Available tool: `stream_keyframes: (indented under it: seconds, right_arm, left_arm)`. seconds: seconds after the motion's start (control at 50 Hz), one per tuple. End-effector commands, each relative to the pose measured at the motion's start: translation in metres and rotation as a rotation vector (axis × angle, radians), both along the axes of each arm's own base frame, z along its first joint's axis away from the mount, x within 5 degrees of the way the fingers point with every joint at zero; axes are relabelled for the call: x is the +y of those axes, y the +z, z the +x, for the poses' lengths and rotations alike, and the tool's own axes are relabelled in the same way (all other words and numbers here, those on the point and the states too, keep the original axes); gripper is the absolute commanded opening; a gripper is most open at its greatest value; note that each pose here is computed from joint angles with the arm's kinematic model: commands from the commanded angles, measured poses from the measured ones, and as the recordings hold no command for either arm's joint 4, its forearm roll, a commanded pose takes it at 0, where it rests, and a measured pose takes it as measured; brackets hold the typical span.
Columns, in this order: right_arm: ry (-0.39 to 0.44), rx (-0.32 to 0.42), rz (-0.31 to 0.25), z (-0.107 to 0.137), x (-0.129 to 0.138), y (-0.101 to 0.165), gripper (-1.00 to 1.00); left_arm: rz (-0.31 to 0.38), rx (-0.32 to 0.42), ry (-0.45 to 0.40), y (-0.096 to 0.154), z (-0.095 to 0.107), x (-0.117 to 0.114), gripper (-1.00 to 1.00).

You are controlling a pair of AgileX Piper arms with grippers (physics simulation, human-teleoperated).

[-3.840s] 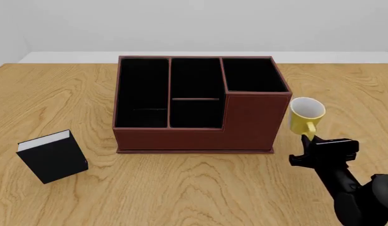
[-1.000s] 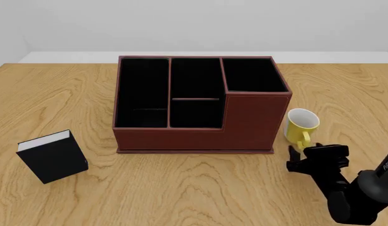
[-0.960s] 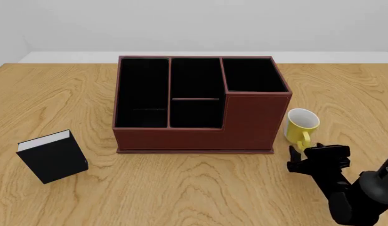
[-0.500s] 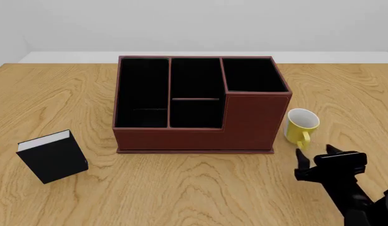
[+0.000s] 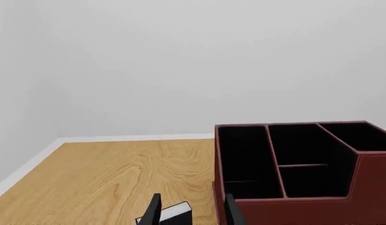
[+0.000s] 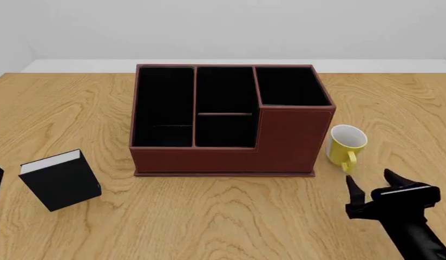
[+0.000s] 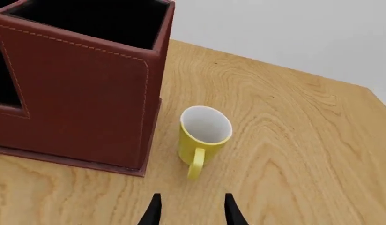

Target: Pick up the yellow and white mug and place it to the right of the caddy.

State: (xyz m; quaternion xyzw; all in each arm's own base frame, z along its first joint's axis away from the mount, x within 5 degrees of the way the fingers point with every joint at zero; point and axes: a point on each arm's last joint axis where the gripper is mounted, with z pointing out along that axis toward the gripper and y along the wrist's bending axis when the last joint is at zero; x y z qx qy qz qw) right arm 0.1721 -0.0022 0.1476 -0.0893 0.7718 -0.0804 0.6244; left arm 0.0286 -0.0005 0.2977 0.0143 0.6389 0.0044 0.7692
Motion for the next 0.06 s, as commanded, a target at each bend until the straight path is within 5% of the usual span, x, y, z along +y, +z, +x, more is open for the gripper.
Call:
stream_keyframes:
  seconds: [0.02, 0.06]
  right_arm:
    - [0.02, -0.023, -0.008, -0.0126, 0.0031, 0.0142, 1.0]
    - [0.024, -0.031, -0.005, -0.0168, 0.0038, 0.02, 1.0]
  left_arm:
    - [-0.002, 0.005, 0.001, -0.0043, 0.0021, 0.0, 1.0]
    - [-0.002, 0.007, 0.003, -0.005, 0.0024, 0.0001, 1.0]
